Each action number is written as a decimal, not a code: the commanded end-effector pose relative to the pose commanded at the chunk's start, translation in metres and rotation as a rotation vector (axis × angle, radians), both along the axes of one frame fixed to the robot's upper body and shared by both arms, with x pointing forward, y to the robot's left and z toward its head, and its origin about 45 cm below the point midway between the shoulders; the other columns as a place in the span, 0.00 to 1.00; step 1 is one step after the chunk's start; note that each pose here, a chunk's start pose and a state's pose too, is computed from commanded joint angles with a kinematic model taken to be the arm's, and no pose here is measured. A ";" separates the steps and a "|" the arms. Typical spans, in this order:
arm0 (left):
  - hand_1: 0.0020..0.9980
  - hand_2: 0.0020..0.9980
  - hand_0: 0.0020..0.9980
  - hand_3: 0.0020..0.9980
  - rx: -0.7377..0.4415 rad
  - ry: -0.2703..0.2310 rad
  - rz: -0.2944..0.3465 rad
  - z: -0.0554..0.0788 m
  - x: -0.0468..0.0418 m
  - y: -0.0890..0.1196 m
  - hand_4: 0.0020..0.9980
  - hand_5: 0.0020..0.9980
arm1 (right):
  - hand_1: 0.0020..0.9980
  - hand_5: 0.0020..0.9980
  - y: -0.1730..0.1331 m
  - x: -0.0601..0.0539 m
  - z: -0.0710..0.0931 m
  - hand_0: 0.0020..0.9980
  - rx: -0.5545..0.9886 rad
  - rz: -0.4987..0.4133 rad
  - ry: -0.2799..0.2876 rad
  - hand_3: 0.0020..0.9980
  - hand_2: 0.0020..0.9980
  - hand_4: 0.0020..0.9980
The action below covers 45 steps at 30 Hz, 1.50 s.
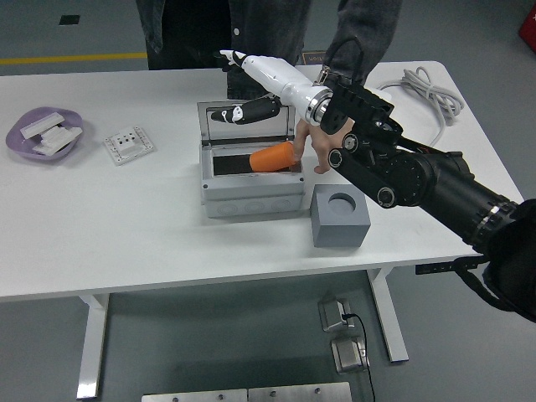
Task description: Pick up the cylinder from the cube,place it in the box,flap close box
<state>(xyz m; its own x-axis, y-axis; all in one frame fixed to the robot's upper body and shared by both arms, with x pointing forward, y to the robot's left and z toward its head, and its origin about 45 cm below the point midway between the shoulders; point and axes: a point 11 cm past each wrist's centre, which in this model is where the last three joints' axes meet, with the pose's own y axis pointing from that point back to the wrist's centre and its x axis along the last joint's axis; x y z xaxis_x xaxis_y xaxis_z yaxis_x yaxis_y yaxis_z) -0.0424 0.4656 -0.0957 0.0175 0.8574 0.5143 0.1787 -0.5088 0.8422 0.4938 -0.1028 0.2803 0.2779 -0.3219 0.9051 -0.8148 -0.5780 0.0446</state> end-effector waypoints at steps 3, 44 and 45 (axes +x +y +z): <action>0.65 0.60 0.63 0.61 0.000 0.001 -0.001 0.000 0.0004 0.000 0.65 0.25 | 0.83 0.67 -0.004 0.003 -0.001 0.88 0.000 -0.015 0.004 1.00 0.83 0.96; 0.65 0.61 0.63 0.61 -0.022 -0.008 0.011 -0.004 -0.0068 -0.009 0.65 0.25 | 0.83 0.68 -0.043 -0.046 -0.062 0.88 -0.173 0.027 0.065 0.99 0.83 0.96; 0.65 0.61 0.63 0.61 -0.022 -0.007 0.012 -0.004 -0.0077 -0.009 0.65 0.25 | 0.83 0.68 -0.042 -0.050 -0.062 0.88 -0.181 0.036 0.063 0.99 0.83 0.96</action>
